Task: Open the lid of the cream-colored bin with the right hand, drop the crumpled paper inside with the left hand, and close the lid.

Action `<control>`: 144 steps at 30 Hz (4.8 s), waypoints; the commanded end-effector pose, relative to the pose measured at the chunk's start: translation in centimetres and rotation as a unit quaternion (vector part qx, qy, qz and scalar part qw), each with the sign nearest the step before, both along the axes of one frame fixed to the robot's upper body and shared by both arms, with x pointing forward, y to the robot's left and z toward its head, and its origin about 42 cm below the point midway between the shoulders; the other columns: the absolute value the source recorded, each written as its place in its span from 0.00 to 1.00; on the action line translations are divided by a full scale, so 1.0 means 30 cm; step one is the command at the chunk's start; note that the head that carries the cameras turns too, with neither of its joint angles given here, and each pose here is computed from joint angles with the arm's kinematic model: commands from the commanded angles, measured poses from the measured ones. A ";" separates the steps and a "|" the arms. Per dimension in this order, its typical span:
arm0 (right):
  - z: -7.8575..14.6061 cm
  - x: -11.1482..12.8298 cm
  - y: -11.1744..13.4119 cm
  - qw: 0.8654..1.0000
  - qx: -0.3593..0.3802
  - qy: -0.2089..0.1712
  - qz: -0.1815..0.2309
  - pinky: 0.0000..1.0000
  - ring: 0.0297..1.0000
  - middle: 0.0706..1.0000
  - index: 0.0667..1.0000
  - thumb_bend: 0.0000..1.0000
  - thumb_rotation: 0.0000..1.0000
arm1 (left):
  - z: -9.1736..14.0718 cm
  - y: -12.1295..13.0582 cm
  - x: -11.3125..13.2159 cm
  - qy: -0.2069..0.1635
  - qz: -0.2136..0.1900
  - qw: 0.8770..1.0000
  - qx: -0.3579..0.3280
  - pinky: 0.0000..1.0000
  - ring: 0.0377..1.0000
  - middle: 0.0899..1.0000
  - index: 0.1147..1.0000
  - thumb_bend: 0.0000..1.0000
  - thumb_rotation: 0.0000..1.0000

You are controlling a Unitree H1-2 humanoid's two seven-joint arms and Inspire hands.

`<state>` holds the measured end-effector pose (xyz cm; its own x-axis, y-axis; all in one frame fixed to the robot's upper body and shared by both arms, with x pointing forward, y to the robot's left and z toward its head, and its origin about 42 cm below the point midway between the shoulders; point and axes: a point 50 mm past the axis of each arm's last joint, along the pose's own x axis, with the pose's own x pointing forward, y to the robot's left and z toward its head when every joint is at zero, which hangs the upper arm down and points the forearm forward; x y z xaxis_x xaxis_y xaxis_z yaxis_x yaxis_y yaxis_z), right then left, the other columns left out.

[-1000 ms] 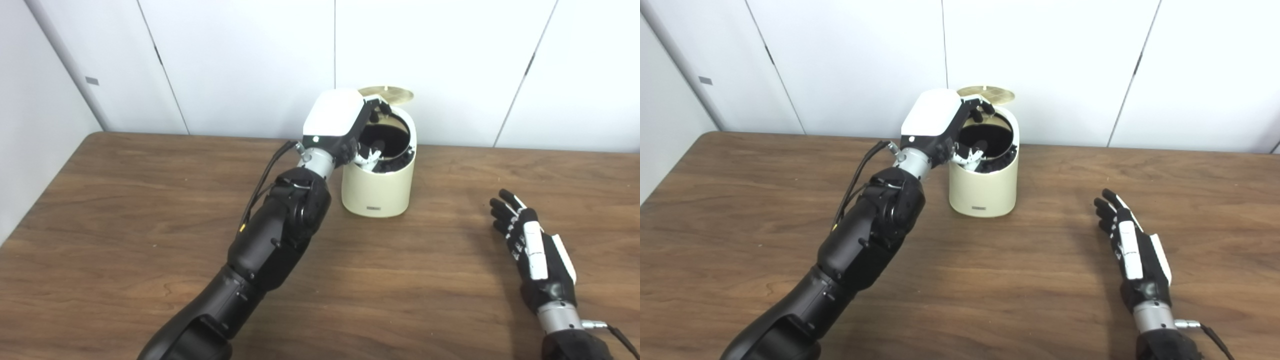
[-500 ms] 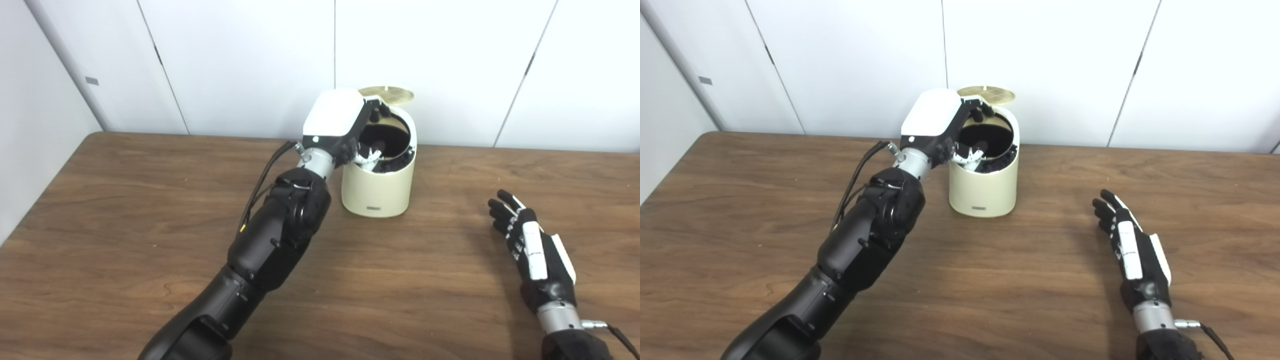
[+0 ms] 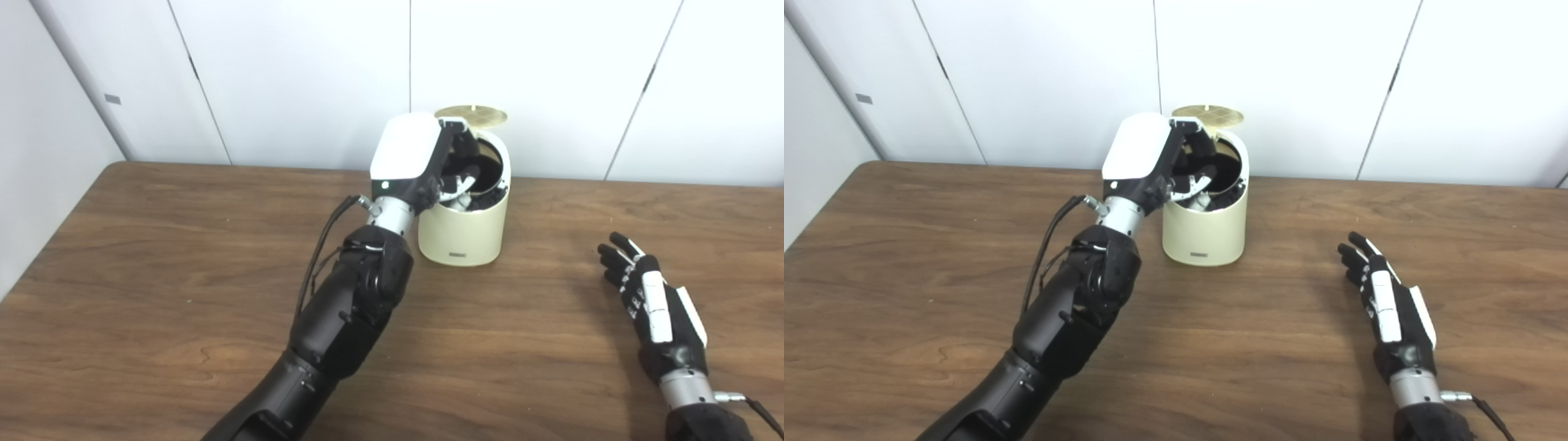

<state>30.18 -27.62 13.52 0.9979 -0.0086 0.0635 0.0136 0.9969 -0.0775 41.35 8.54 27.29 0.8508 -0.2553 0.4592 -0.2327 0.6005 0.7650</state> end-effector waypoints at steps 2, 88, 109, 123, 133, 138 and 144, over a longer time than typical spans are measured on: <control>0.025 0.009 -0.013 1.000 -0.006 -0.009 0.000 0.98 0.92 0.86 0.90 0.51 1.00 | 0.098 0.003 -0.013 -0.041 -0.011 0.999 -0.029 0.30 0.38 0.47 0.45 0.47 0.00; 0.471 0.326 0.030 0.976 -0.124 -0.170 0.063 1.00 0.95 0.95 0.91 0.63 1.00 | -0.518 0.565 -0.330 0.236 0.018 0.875 -0.422 1.00 1.00 1.00 1.00 0.54 0.96; 0.735 0.430 0.260 0.923 -0.308 -0.215 0.077 0.80 0.90 0.91 0.88 0.65 1.00 | -0.565 0.610 -0.337 0.246 0.007 0.860 -0.448 1.00 1.00 1.00 1.00 0.47 0.96; 0.762 0.465 0.297 0.906 -0.350 -0.213 0.104 0.83 0.90 0.91 0.89 0.61 1.00 | -0.615 0.575 -0.350 0.254 0.013 0.854 -0.454 0.98 1.00 1.00 1.00 0.51 0.93; 0.744 0.466 0.304 0.883 -0.394 -0.213 0.143 0.87 0.91 0.92 0.89 0.54 1.00 | -0.635 0.550 -0.353 0.263 0.013 0.850 -0.455 0.99 1.00 1.00 1.00 0.53 0.92; 0.738 0.462 0.305 0.868 -0.424 -0.211 0.153 0.87 0.91 0.92 0.89 0.54 1.00 | -0.639 0.537 -0.358 0.265 0.014 0.852 -0.451 0.97 1.00 1.00 1.00 0.53 0.91; 0.726 0.458 0.305 0.860 -0.438 -0.204 0.167 0.87 0.92 0.92 0.89 0.56 1.00 | -0.638 0.531 -0.357 0.264 0.013 0.850 -0.455 0.96 1.00 1.00 1.00 0.54 0.90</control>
<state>43.84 -18.94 32.31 0.8705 0.4625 0.1682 -0.1204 0.5316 -0.8384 32.00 25.78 10.95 0.9954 0.0288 0.0915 -0.0303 0.9994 0.0144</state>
